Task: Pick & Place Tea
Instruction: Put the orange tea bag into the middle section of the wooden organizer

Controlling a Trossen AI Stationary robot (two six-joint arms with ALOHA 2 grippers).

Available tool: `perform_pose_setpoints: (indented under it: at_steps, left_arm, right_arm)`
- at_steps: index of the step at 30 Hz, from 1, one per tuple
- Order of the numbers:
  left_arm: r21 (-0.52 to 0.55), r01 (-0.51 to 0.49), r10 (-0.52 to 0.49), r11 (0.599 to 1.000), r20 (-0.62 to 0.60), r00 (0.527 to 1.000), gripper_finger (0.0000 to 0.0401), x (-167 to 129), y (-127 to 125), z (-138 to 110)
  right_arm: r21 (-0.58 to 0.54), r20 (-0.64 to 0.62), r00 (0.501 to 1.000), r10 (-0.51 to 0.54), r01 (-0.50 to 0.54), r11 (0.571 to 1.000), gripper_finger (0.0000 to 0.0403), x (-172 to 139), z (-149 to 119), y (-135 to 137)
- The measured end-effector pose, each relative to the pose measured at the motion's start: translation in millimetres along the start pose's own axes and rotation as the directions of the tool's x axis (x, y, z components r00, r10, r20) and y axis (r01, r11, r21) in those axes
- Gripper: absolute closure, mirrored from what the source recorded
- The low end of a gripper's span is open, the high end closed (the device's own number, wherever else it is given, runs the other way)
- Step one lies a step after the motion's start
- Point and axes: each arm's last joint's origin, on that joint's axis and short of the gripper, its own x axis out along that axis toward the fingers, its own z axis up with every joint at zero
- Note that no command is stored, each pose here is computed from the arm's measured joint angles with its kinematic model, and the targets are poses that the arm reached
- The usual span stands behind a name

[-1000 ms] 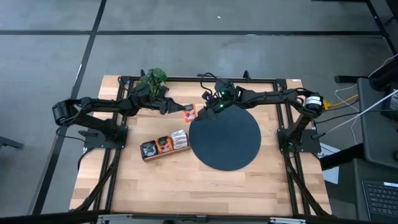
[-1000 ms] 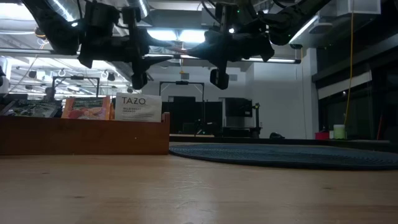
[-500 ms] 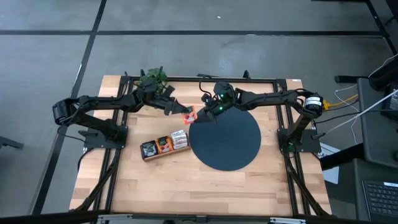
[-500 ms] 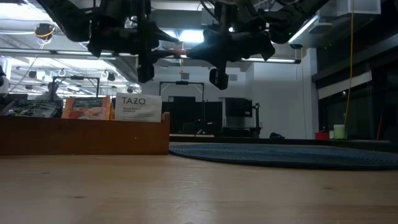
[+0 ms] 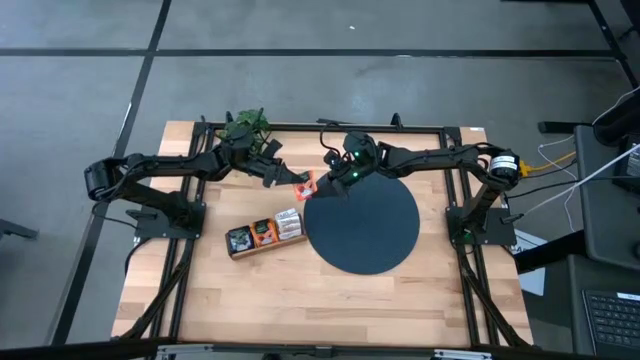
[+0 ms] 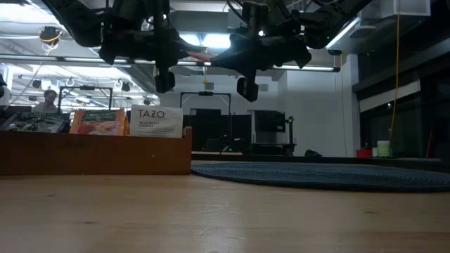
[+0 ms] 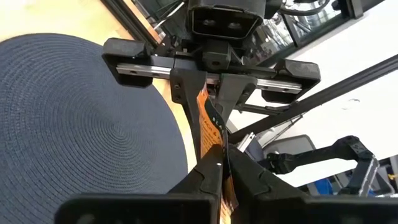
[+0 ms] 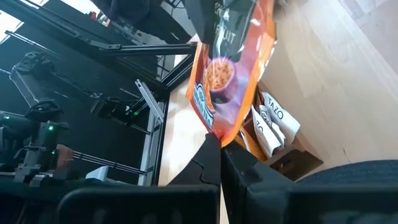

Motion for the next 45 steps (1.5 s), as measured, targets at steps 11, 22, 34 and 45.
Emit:
perform_pose_setpoints:
  at_steps: [11,22,34,45]
  left_arm:
    - [0.002,-0.025,0.025,1.000,-0.021,0.999,0.0397,2.4,0.6,-4.7]
    - [0.048,-0.102,0.106,0.994,-0.092,0.990,0.0398,-9.7,-30.6,-29.5]
    - [0.032,-0.278,0.279,0.960,-0.033,0.960,0.0398,-31.5,-51.5,-94.1]
    - [0.087,-0.417,0.420,0.905,-0.030,0.907,0.0398,-53.8,-47.0,-155.6]
  right_arm:
    - [0.033,-0.007,1.000,-0.002,0.002,0.999,0.0326,-0.2,-0.7,-0.3]
    - [0.072,-0.072,0.996,-0.046,0.051,0.996,0.0292,-2.2,-7.8,-7.0]
    - [0.072,-0.068,0.988,-0.138,0.142,0.987,0.0291,-3.3,-10.5,-11.9]
    - [0.096,-0.065,0.984,-0.167,0.172,0.980,0.0291,-3.6,-11.3,-13.2]
